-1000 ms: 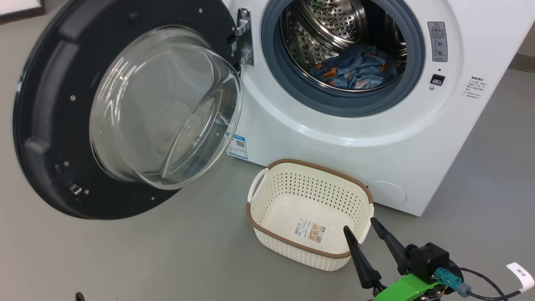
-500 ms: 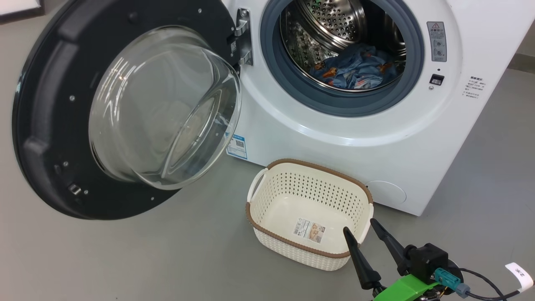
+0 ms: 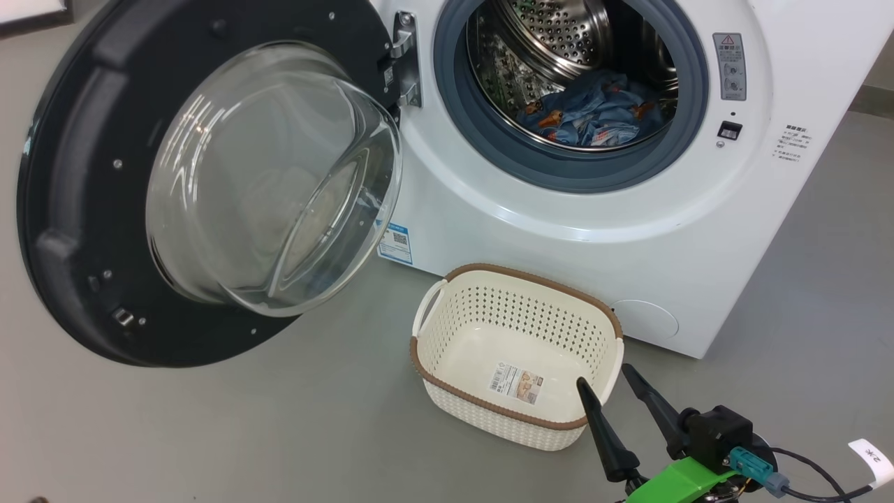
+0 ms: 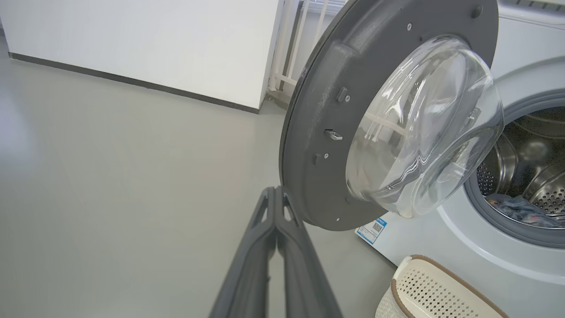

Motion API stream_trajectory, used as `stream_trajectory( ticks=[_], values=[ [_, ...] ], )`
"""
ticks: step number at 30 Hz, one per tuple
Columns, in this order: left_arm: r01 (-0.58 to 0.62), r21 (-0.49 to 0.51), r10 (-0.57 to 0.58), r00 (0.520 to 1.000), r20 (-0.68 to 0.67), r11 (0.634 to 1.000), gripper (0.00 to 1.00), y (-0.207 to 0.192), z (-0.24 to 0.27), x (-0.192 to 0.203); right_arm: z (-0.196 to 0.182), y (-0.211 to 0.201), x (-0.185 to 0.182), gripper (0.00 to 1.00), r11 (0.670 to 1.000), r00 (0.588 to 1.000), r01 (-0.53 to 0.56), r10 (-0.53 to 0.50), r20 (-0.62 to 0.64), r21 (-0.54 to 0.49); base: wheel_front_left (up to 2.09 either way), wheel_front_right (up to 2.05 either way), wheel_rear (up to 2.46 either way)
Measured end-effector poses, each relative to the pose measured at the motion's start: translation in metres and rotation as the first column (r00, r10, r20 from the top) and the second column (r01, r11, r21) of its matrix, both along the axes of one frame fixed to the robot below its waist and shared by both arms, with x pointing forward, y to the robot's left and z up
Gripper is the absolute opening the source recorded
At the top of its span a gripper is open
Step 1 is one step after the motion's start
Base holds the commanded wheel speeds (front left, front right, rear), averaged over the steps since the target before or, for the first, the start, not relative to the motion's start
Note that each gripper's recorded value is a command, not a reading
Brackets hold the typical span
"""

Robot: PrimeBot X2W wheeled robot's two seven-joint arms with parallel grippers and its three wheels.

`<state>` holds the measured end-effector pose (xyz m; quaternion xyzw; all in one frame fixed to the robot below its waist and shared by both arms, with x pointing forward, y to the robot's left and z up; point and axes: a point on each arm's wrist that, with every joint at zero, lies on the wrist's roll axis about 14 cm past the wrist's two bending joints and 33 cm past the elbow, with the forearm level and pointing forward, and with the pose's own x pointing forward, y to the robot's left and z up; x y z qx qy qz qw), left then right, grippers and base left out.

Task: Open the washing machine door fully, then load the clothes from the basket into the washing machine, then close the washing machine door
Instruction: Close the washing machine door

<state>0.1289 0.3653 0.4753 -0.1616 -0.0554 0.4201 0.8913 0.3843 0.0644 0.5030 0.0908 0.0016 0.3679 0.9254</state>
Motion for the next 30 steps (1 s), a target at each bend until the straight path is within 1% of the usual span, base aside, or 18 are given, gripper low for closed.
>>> stream_trajectory(
  ticks=[6,8,14,21,23,26,30],
  values=[
    [-0.023,0.000,0.022,0.993,0.118,1.000,0.00,0.022,0.018,0.005,0.002,-0.004,0.003,1.00,1.000,1.000,0.016,-0.016,0.004,0.004,0.00,0.00,0.00],
    [-0.046,-0.021,0.049,0.981,0.189,0.999,0.00,0.037,0.026,0.007,0.002,-0.007,0.004,1.00,1.000,1.000,0.024,-0.024,0.004,0.006,0.00,0.00,0.00],
    [-0.054,-0.037,0.062,0.957,0.284,0.998,0.00,0.060,0.042,0.014,0.002,-0.010,0.006,1.00,0.999,0.999,0.036,-0.036,0.003,0.010,0.00,0.00,0.00],
    [-0.052,-0.129,0.101,0.905,0.413,0.990,0.00,0.095,0.062,0.023,0.003,-0.016,0.007,1.00,0.999,0.999,0.053,-0.053,0.003,0.010,0.00,0.00,0.00],
    [-0.031,-0.157,0.099,0.891,0.443,0.987,0.00,0.103,0.068,0.028,0.002,-0.018,0.006,1.00,0.998,0.998,0.058,-0.058,0.000,0.010,0.00,0.00,0.00],
    [0.003,-0.220,0.111,0.857,0.503,0.976,0.00,0.116,0.078,0.037,-0.003,-0.022,0.006,1.00,0.998,0.998,0.068,-0.068,-0.009,0.004,0.00,0.00,0.00],
    [0.083,-0.285,0.094,0.826,0.555,0.955,0.00,0.129,0.092,0.052,-0.003,-0.026,0.010,1.00,0.997,0.997,0.083,-0.083,-0.011,0.009,0.00,0.00,0.00]
  ],
)
